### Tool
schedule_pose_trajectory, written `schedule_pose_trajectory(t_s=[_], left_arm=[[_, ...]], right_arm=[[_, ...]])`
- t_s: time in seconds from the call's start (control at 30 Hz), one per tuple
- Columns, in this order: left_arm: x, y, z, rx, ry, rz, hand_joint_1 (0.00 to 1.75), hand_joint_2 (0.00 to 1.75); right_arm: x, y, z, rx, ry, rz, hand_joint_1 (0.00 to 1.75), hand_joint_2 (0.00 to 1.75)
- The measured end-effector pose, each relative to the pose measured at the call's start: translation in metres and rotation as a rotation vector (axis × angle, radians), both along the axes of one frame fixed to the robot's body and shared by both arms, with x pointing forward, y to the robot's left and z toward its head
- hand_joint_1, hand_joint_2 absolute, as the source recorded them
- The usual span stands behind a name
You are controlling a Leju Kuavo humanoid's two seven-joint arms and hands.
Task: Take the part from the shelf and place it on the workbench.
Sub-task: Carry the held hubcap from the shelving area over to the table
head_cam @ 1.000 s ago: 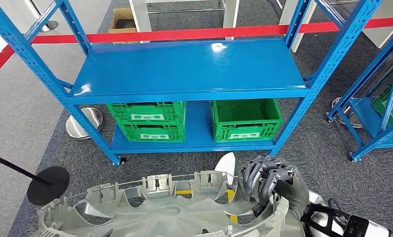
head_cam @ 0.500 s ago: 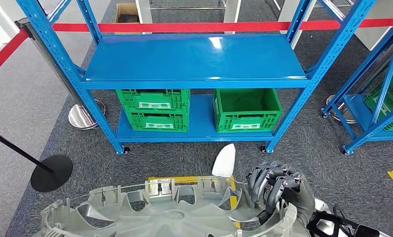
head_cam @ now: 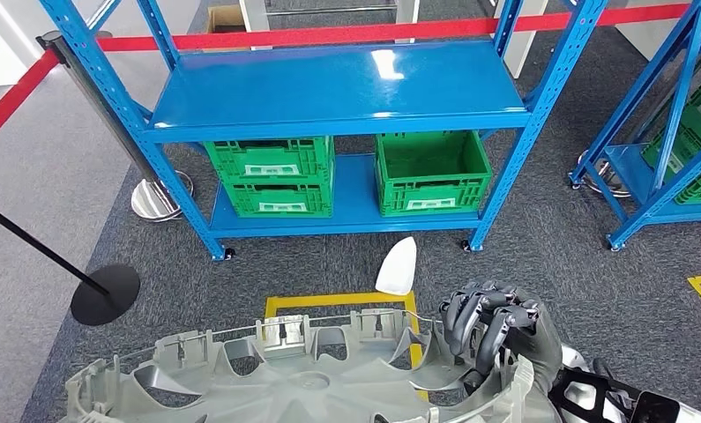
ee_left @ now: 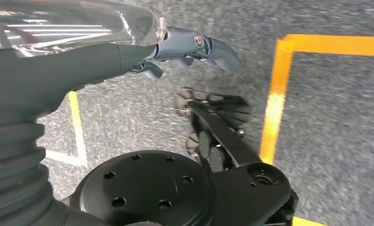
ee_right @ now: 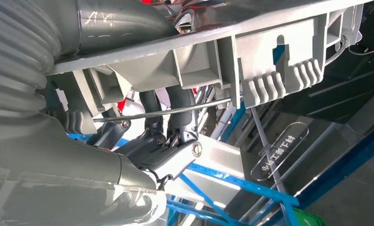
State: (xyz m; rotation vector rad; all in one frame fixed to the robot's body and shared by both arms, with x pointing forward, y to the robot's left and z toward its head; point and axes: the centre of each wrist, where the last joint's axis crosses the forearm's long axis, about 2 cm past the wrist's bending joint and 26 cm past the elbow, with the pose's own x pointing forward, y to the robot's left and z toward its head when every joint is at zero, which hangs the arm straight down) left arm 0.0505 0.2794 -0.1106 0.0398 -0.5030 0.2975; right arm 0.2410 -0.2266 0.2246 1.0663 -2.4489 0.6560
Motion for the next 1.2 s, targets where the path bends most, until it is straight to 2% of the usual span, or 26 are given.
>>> schedule_pose_trajectory(t_s=[0.5, 1.0, 1.2], left_arm=[[-0.002, 0.003, 0.0, 0.022, 0.109, 0.011, 0.0, 1.75], [0.002, 0.005, 0.0, 0.029, 0.084, -0.014, 0.0, 1.75], [0.002, 0.007, 0.0, 0.032, 0.122, -0.048, 0.0, 1.75]], right_arm=[[0.012, -0.017, 0.002, 0.002, 0.011, -0.014, 1.75, 1.75], [0.02, -0.021, 0.005, -0.03, -0.013, -0.081, 1.75, 1.75], [0.02, -0.022, 0.004, -0.023, -0.013, -0.138, 1.75, 1.75]])
